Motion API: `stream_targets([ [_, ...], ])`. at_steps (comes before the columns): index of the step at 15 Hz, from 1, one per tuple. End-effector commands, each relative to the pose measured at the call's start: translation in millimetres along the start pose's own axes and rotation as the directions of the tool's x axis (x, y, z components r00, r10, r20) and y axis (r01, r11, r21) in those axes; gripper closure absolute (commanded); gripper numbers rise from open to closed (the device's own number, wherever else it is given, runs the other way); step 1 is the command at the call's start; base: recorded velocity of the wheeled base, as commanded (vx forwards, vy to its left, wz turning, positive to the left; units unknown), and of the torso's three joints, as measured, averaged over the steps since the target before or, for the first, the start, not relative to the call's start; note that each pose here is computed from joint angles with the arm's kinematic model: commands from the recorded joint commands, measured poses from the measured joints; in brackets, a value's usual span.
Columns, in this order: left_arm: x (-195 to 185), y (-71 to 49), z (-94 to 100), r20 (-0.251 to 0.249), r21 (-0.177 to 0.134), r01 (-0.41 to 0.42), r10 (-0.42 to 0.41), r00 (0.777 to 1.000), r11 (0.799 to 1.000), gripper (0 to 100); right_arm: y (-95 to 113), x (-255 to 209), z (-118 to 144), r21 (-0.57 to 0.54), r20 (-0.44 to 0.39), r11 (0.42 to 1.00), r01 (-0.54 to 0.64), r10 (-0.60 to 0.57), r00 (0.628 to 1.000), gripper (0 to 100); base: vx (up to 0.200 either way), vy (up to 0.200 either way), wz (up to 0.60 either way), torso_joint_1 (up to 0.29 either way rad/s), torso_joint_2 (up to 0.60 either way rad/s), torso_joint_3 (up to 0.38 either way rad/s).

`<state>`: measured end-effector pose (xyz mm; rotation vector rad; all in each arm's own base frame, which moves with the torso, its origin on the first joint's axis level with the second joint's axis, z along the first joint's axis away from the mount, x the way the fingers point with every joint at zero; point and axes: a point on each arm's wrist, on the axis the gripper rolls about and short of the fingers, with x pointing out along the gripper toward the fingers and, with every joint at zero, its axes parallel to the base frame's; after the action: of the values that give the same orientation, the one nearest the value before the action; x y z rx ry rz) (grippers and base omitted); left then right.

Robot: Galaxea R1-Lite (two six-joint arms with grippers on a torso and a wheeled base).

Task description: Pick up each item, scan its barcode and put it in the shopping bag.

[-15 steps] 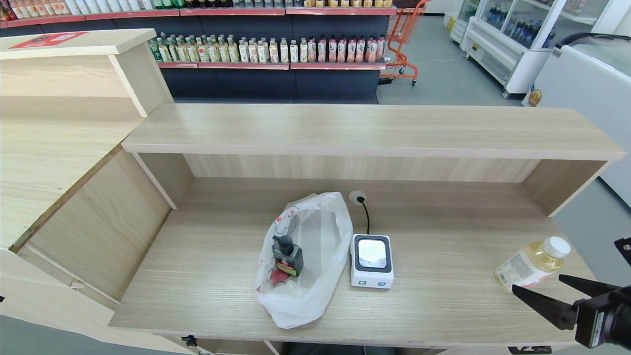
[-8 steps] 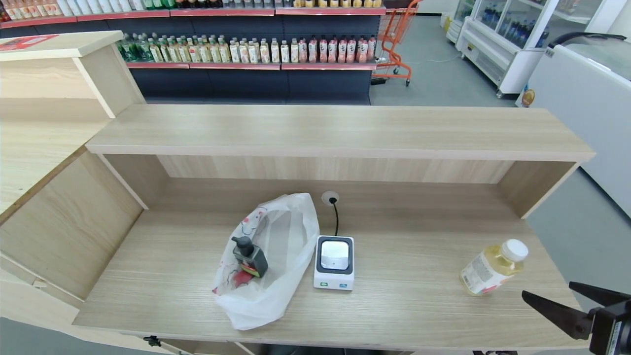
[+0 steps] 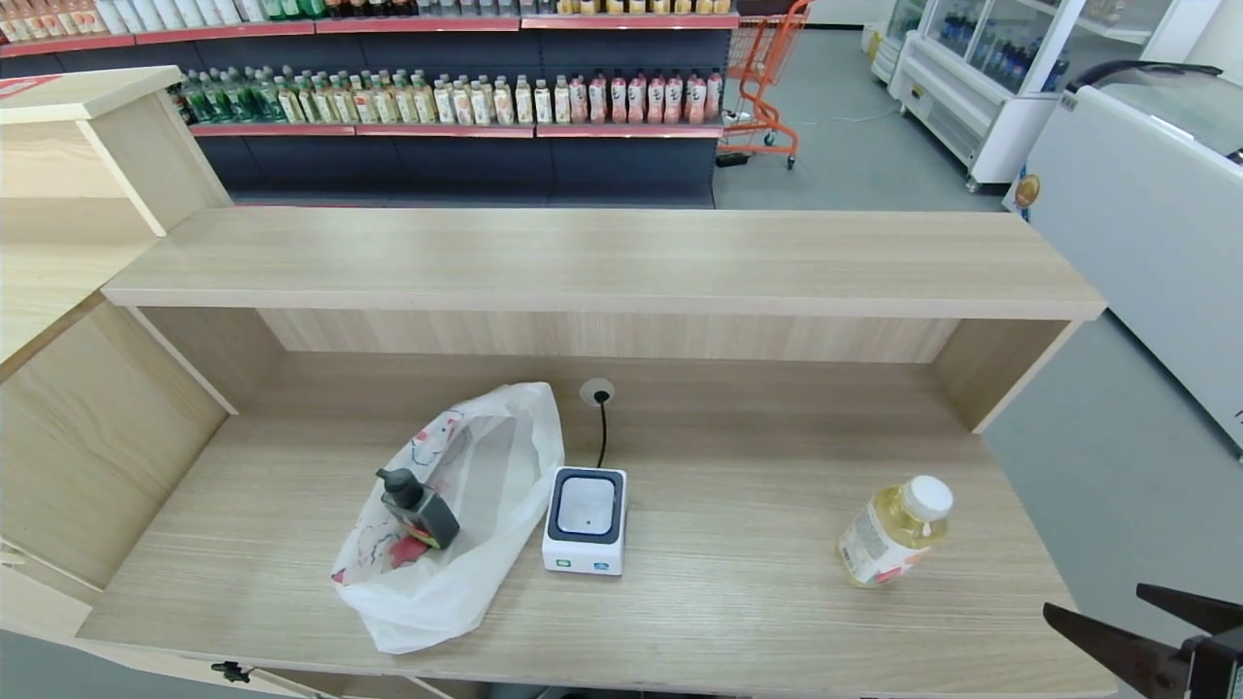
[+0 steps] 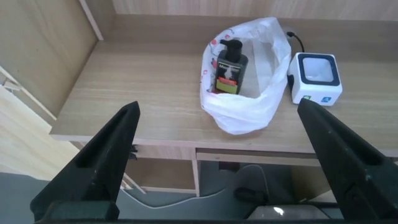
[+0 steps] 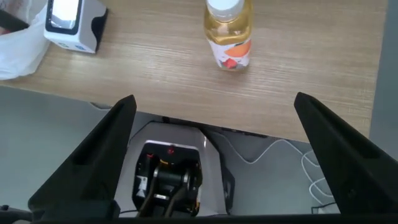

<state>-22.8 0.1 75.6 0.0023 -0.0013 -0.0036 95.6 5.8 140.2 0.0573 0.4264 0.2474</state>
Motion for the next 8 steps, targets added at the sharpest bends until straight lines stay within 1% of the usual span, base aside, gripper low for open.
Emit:
stream_targets([
  [1, 0.1, 0.0, 0.1, -0.001, 0.001, -0.002, 0.002, 1.000, 1.000, 0, 1.9, -7.1, 0.0, -0.004, 0.025, 1.000, -0.003, 0.003, 1.000, 0, 0.000, 0.000, 0.00, 0.000, 0.00, 0.000],
  [7, 0.1, 0.0, 0.1, -0.001, 0.001, -0.001, 0.001, 1.000, 1.000, 0, 3.0, -11.5, -2.4, 0.010, 0.021, 1.000, 0.002, -0.002, 1.000, 0, -0.200, 0.000, 0.00, 0.003, 0.01, 0.005],
  [8, 0.1, 0.0, 0.1, -0.001, 0.001, -0.001, 0.001, 1.000, 1.000, 0, 2.9, -11.8, -0.7, 0.009, 0.027, 1.000, 0.005, -0.005, 1.000, 0, 0.000, 0.000, 0.00, 0.000, 0.00, 0.000],
])
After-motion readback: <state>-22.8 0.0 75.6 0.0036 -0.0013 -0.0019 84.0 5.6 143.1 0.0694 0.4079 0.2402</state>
